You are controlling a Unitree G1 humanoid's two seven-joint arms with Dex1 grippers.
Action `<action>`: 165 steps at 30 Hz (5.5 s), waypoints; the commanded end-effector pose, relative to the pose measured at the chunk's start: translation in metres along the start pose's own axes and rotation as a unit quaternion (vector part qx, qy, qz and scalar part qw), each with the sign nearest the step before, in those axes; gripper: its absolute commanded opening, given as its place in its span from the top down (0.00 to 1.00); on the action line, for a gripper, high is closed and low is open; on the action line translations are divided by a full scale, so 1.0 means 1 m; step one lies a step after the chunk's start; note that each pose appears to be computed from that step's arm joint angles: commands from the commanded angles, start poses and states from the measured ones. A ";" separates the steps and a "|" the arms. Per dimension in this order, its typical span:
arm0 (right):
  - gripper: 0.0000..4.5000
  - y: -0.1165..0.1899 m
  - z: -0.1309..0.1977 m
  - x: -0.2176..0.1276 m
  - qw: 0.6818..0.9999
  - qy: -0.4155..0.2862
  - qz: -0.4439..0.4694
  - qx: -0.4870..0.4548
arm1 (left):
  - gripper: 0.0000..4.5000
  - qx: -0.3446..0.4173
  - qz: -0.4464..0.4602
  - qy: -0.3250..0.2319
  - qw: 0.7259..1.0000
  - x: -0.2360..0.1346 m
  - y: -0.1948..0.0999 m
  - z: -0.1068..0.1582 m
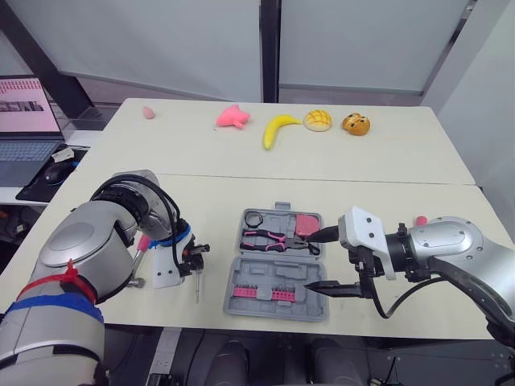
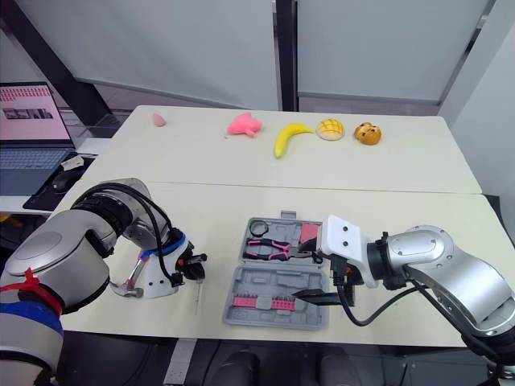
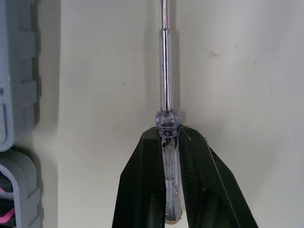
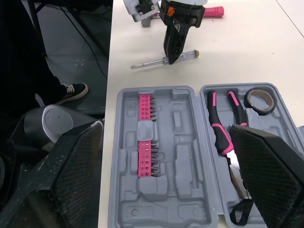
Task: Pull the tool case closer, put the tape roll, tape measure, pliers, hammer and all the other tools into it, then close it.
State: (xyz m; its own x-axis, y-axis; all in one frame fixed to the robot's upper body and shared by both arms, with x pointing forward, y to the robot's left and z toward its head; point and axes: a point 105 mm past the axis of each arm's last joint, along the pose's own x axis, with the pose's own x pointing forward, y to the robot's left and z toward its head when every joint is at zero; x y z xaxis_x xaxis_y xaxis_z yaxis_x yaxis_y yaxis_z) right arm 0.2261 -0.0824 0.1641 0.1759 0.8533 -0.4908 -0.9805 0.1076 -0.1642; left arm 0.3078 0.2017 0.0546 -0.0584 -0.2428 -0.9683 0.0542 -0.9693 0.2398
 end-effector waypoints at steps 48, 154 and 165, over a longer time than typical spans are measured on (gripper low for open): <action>0.00 -0.011 -0.002 0.034 1.000 0.009 -0.012 -0.007 | 0.98 -0.193 0.319 0.117 0.921 -0.068 -0.007 -0.005; 0.00 -0.018 0.009 0.042 0.999 -0.012 -0.020 -0.046 | 0.32 -0.831 0.534 0.060 0.147 0.019 -0.024 0.001; 0.00 -0.018 0.008 0.041 0.999 -0.010 -0.022 -0.046 | 0.57 -0.833 0.530 0.066 0.144 0.019 -0.030 0.000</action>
State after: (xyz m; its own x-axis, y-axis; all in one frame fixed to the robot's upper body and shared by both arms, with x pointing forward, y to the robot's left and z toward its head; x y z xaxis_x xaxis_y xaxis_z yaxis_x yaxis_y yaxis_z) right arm 0.2511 -0.0448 0.1449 0.2034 0.8490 -0.4876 -0.9683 0.1007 -0.2287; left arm 0.3056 0.2232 0.0294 0.8771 -0.1234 -0.4641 0.1429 0.9897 0.0068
